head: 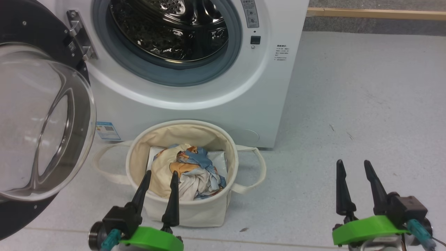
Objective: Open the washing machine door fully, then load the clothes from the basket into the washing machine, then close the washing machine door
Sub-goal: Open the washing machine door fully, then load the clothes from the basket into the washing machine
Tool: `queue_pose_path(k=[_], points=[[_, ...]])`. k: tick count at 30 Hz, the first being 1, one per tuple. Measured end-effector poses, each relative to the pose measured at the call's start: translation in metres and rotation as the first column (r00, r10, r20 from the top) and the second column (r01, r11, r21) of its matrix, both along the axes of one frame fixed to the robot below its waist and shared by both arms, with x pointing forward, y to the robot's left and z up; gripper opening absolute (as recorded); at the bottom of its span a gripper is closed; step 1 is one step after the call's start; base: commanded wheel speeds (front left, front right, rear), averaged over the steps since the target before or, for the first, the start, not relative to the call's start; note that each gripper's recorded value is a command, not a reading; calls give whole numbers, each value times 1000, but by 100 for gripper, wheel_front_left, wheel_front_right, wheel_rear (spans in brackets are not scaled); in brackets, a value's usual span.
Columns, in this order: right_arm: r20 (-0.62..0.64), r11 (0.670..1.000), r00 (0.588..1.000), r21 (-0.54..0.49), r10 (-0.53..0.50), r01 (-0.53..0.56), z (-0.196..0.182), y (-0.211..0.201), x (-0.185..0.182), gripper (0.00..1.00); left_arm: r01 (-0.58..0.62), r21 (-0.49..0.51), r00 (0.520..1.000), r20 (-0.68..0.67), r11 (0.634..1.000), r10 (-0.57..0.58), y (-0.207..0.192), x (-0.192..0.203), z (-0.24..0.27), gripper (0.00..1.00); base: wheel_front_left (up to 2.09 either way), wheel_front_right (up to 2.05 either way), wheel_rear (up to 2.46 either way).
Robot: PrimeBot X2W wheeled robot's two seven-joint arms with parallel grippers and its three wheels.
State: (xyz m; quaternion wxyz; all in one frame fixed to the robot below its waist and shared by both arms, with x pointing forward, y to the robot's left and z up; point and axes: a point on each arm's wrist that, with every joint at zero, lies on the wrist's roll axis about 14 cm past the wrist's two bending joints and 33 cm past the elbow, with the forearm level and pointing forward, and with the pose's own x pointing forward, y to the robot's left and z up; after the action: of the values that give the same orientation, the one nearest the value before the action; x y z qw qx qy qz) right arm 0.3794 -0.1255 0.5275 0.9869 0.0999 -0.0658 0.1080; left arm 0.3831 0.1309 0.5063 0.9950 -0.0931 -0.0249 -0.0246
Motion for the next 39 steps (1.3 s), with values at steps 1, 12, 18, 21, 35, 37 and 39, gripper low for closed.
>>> queue_pose_path(k=[1, 12, 18, 21, 35, 37, 39], points=[[-5, 1000, 1000, -12, 2, -2, -2, 1, 0, 100, -1, 1, 1000, -1, 1000, 1, 0, 0, 0, 100, 0, 0, 0], [-20, 993, 1000, -120, 21, -24, -12, 7, 0, 100, -20, 45, 1000, 3, 999, 20, 4, -3, -1, 100, 0, 0, 0], [-22, 991, 1000, -130, 22, -25, -13, 7, 0, 100, -46, 97, 999, 9, 994, 45, 8, -3, 0, 100, 0, 0, 0], [-26, 993, 999, -119, 21, -24, -14, 7, 0, 100, -45, 87, 999, -3, 995, 45, 8, -4, -3, 100, 0, 0, 0], [-29, 996, 999, -86, 27, -29, -13, 9, -1, 100, -26, 36, 996, -82, 999, 29, 4, -9, -26, 100, 41, -48, 8], [-34, 996, 999, -80, 29, -31, -15, 10, 0, 100, -26, 38, 996, -88, 999, 29, 5, -9, -28, 100, 134, -139, 5], [-42, 996, 999, -77, 31, -34, -17, 11, 1, 100, -28, 41, 995, -97, 999, 32, 6, -8, -31, 100, 167, -174, 6]])
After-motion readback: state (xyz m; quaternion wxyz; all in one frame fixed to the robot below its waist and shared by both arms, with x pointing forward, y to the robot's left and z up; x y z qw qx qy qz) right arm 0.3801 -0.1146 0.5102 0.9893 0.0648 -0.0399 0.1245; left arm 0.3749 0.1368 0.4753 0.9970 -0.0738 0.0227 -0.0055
